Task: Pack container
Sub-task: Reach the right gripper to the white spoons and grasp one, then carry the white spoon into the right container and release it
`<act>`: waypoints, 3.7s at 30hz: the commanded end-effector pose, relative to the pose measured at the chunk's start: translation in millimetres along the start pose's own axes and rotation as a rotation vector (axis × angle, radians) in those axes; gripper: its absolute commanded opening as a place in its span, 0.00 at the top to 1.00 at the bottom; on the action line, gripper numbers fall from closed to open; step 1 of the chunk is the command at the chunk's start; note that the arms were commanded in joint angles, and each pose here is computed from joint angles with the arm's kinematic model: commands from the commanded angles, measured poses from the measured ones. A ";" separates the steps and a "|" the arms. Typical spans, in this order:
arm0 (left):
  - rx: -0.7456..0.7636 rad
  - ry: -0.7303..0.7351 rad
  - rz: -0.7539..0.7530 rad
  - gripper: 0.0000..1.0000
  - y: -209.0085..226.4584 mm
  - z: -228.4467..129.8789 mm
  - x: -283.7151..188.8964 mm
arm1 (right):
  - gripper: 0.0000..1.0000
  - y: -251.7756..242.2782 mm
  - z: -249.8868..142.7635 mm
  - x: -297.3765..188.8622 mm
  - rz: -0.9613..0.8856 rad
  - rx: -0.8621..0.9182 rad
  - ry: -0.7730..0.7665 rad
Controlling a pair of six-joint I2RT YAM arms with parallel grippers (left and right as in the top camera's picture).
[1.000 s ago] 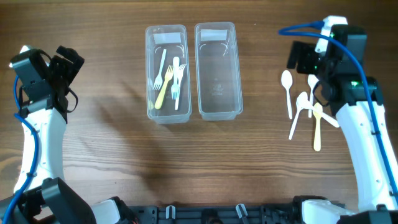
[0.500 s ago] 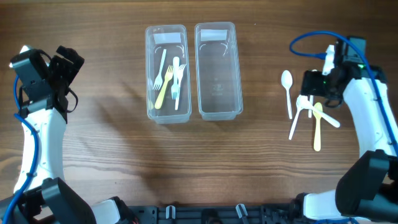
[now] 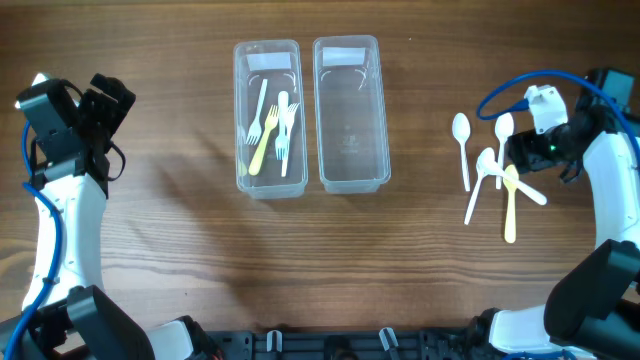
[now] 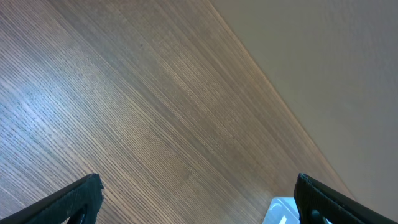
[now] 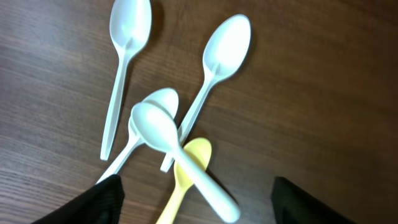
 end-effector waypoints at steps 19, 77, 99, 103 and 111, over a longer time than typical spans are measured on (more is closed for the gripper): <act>-0.005 -0.032 -0.014 0.00 -3.9 9.2 -6.6 | 0.54 -15.4 -17.7 103.9 0.192 -0.028 0.149; -0.005 -0.032 -0.014 0.00 -3.9 9.2 -6.6 | 0.57 -26.1 44.6 111.3 -0.134 0.725 0.125; -0.005 -0.032 -0.014 0.00 -3.9 9.2 -6.6 | 0.43 -12.8 29.3 120.3 -0.026 0.631 0.250; -0.005 -0.031 -0.014 0.00 -3.9 9.2 -6.6 | 0.53 -11.8 27.4 119.6 -0.022 0.617 0.264; -0.005 -0.032 -0.014 0.00 -3.9 9.2 -6.6 | 0.64 -4.3 7.1 133.4 -0.015 0.607 0.308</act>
Point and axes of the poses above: each gripper's point midway between its finger pads, its own x axis out along the fingers, its own y axis along the line the jaws close on, z = x × y, the point moved 9 cm from there along -x, back along the fingers, and after that the axes turned 9 degrees about x, right-handed, at the moved point
